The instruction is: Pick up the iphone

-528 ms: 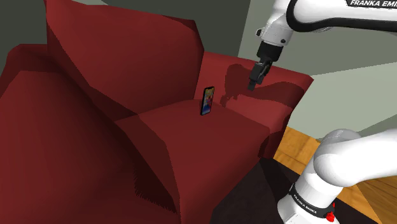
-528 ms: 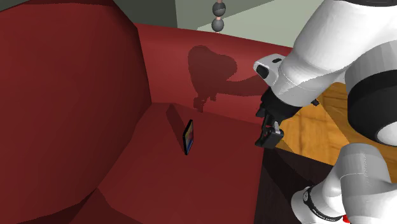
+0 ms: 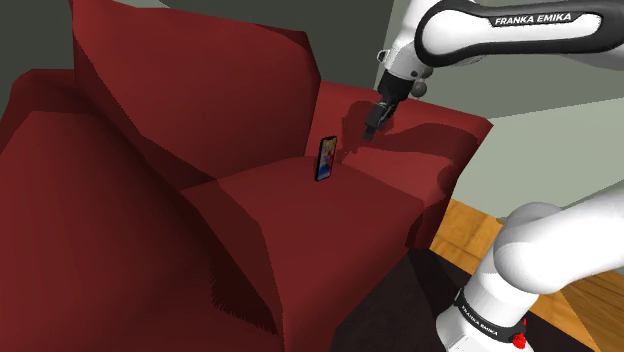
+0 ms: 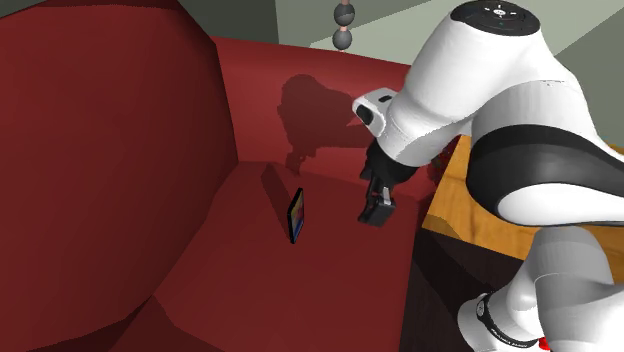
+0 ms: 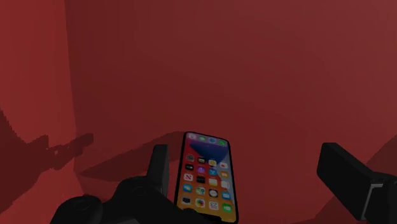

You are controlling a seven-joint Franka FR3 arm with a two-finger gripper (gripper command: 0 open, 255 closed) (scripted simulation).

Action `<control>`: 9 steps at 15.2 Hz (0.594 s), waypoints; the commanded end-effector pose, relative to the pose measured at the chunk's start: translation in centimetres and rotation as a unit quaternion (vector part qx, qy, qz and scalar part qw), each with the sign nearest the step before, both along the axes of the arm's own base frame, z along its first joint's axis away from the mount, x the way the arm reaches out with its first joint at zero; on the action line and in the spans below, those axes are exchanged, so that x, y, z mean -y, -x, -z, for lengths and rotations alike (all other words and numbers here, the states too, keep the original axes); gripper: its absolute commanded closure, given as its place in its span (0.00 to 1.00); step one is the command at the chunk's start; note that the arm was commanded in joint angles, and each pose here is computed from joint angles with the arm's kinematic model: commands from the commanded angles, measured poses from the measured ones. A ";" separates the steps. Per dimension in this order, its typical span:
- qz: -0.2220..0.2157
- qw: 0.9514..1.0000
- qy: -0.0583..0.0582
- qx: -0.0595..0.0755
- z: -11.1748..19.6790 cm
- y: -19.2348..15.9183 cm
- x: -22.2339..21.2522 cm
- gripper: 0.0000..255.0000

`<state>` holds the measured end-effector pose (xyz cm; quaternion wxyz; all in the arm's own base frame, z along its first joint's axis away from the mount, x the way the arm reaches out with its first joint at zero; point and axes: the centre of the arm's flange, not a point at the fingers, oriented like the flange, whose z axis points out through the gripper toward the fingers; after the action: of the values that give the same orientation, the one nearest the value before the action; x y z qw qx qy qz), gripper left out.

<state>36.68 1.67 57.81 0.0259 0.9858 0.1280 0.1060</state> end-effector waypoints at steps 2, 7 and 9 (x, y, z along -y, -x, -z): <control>-0.021 1.000 0.001 0.023 0.9 -3.4 -0.2 0.00; -0.054 0.997 0.002 0.059 2.1 -8.8 -0.8 0.00; -0.068 0.995 0.003 0.074 2.5 -10.9 -1.1 0.00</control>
<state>46.45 2.52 55.54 0.0301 0.9671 0.1856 0.1715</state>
